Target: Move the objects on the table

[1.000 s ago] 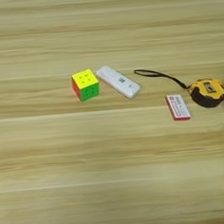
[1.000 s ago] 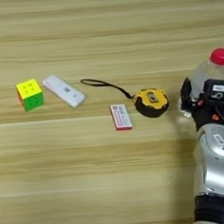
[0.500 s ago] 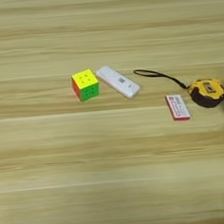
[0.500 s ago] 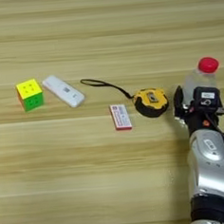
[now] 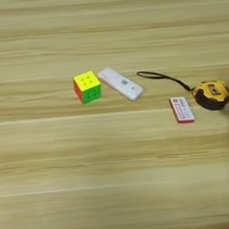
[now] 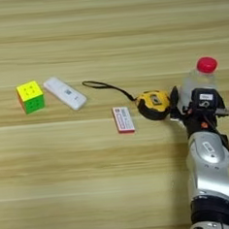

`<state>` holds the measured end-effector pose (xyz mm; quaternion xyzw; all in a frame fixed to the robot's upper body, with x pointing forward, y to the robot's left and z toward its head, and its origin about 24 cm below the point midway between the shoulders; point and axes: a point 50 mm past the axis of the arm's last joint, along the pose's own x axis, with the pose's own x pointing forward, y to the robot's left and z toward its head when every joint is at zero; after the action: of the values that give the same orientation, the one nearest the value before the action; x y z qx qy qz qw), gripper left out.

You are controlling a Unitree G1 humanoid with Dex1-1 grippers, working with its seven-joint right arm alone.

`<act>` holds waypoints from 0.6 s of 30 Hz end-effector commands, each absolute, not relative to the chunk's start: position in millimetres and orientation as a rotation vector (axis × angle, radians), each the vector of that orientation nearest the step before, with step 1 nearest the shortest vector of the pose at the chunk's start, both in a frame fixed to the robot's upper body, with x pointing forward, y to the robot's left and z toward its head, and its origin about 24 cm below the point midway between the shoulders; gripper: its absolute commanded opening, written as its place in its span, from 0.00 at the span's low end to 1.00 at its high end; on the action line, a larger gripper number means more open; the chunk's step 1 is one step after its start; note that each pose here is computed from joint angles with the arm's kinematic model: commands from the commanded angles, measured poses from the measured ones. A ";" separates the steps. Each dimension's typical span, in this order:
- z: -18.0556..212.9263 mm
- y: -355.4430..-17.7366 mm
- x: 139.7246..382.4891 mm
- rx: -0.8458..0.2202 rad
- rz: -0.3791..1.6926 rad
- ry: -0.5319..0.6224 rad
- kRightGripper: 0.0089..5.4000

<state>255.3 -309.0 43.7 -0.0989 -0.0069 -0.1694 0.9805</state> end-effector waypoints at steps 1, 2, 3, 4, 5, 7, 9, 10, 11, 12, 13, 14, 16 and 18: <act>73.7 -308.1 268.1 -0.230 -0.330 -0.134 0.89; 73.7 -307.8 268.0 -0.229 -0.330 -0.135 0.90; 73.9 -307.6 267.8 -0.229 -0.330 -0.136 0.93; 74.1 -307.4 267.6 -0.228 -0.331 -0.137 0.94; 74.4 -307.1 267.4 -0.228 -0.331 -0.139 0.96; 74.8 -306.7 266.2 -0.227 -0.333 -0.141 0.99; 74.6 -305.4 263.5 -0.224 -0.333 -0.144 1.00; 74.2 -304.2 261.6 -0.223 -0.332 -0.145 1.00; 73.6 -302.9 259.8 -0.222 -0.330 -0.145 1.00; 72.8 -301.5 258.1 -0.221 -0.328 -0.143 1.00; 71.4 -299.9 256.4 -0.220 -0.325 -0.138 1.00; 70.0 -298.5 254.9 -0.220 -0.322 -0.133 1.00; 68.2 -296.5 252.8 -0.219 -0.319 -0.124 1.00; 67.4 -295.2 250.8 -0.215 -0.319 -0.120 1.00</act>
<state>241.6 -298.4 42.2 -0.0969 -0.0104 -0.1683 0.9809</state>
